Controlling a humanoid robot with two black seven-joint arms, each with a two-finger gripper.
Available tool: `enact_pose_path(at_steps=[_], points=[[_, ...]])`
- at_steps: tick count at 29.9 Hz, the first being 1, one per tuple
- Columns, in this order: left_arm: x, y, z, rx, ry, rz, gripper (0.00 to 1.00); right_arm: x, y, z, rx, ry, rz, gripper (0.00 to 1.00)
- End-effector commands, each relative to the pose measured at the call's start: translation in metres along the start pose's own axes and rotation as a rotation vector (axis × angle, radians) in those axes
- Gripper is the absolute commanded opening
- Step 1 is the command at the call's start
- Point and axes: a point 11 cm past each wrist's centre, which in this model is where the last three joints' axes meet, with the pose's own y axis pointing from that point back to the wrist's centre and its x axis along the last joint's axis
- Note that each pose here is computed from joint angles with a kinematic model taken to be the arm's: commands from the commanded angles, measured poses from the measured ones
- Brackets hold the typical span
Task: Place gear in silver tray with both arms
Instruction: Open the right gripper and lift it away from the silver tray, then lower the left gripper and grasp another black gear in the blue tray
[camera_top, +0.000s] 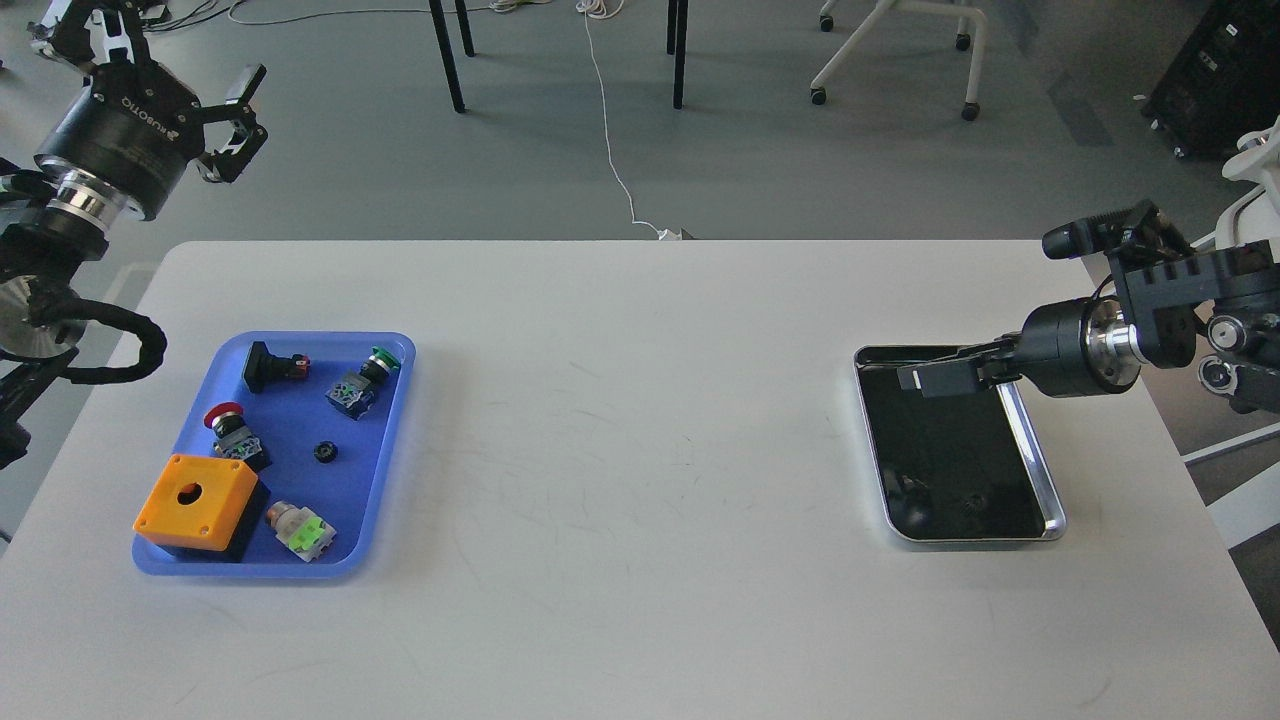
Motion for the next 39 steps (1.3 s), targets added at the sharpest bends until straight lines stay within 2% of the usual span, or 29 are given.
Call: enact_pose_path(at_steps=[1,5,11,20,27,34,39], points=[[-0.014,-0.004,-0.002,0.025,-0.019,-0.053,0.98,0.043,-0.018,-0.023,0.12,-0.134,0.181,0.98],[-0.032,-0.006,-0.007,0.051,-0.008,-0.111,0.98,0.076,-0.04,-0.033,0.211,-0.291,0.351,0.98],[-0.037,0.001,-0.009,0.21,-0.19,-0.189,0.98,0.106,-0.059,-0.04,0.316,-0.516,0.536,0.98],[-0.072,0.032,-0.004,0.375,-0.577,-0.448,0.98,0.109,-0.059,-0.019,0.523,-1.058,0.72,0.98],[-0.081,0.065,-0.022,0.549,-0.982,-0.663,0.98,0.079,-0.061,0.013,0.637,-1.435,0.787,0.98],[-0.08,0.091,-0.057,0.647,-1.326,-0.841,0.98,0.046,-0.055,0.035,0.808,-1.628,0.772,0.98],[-0.063,0.117,-0.086,0.703,-1.589,-0.983,0.95,0.02,-0.058,0.049,0.796,-1.689,0.786,0.98]])
